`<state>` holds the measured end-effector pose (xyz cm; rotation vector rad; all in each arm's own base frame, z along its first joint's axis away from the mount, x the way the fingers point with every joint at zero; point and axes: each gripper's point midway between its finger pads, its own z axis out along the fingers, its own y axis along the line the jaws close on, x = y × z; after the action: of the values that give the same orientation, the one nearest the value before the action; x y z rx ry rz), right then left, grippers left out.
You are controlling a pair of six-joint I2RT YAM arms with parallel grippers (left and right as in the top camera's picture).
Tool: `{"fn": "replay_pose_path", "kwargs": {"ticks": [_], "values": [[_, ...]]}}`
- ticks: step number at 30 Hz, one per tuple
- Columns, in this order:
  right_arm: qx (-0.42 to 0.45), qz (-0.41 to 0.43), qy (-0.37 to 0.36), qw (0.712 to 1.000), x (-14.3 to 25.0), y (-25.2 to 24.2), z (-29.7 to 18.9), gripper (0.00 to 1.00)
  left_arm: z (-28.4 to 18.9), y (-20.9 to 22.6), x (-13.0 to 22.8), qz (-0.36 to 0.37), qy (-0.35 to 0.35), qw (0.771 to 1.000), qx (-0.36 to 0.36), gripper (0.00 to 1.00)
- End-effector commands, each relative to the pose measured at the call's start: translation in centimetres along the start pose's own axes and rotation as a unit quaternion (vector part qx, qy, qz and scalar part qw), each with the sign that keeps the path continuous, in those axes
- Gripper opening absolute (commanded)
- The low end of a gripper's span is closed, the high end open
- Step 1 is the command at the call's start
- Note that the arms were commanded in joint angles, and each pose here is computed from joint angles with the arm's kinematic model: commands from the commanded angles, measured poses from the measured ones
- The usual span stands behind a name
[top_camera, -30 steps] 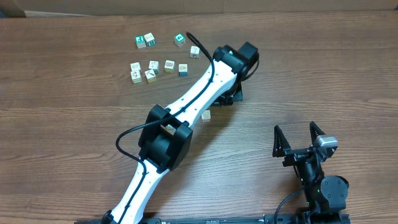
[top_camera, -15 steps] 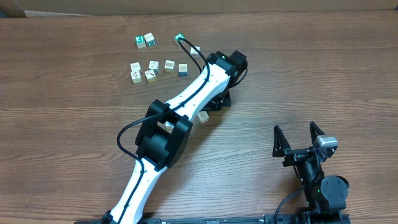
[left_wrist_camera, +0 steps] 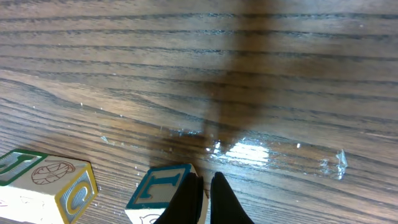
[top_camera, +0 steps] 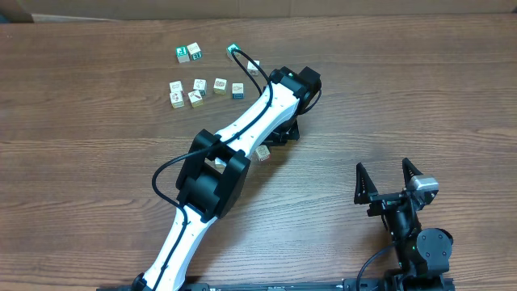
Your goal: Form a horizontal line
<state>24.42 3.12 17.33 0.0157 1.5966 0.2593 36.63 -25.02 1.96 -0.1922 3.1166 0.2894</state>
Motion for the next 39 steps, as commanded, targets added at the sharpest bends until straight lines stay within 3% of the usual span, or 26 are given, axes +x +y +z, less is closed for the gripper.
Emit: {"fn": "replay_pose_path", "kwargs": {"ticks": [1, 8, 23, 39], "values": [[0.005, -0.002, -0.002, 1.0, 0.2, -0.3, 0.0, 1.0, 0.0, -0.8, 0.5, 0.017, -0.002, 1.0, 0.004, 0.04], [0.005, -0.002, -0.002, 1.0, 0.2, -0.3, 0.0, 1.0, 1.1, -1.8, 1.2, 0.039, -0.008, 0.999, 0.007, 0.04], [0.005, -0.002, -0.002, 1.0, 0.2, -0.3, 0.0, 1.0, 2.5, 0.4, 2.2, 0.096, 0.025, 0.995, -0.025, 0.04], [0.005, -0.002, -0.002, 1.0, 0.2, -0.3, 0.0, 1.0, 2.5, 1.2, 2.6, 0.097, 0.036, 0.994, -0.038, 0.04]]}}
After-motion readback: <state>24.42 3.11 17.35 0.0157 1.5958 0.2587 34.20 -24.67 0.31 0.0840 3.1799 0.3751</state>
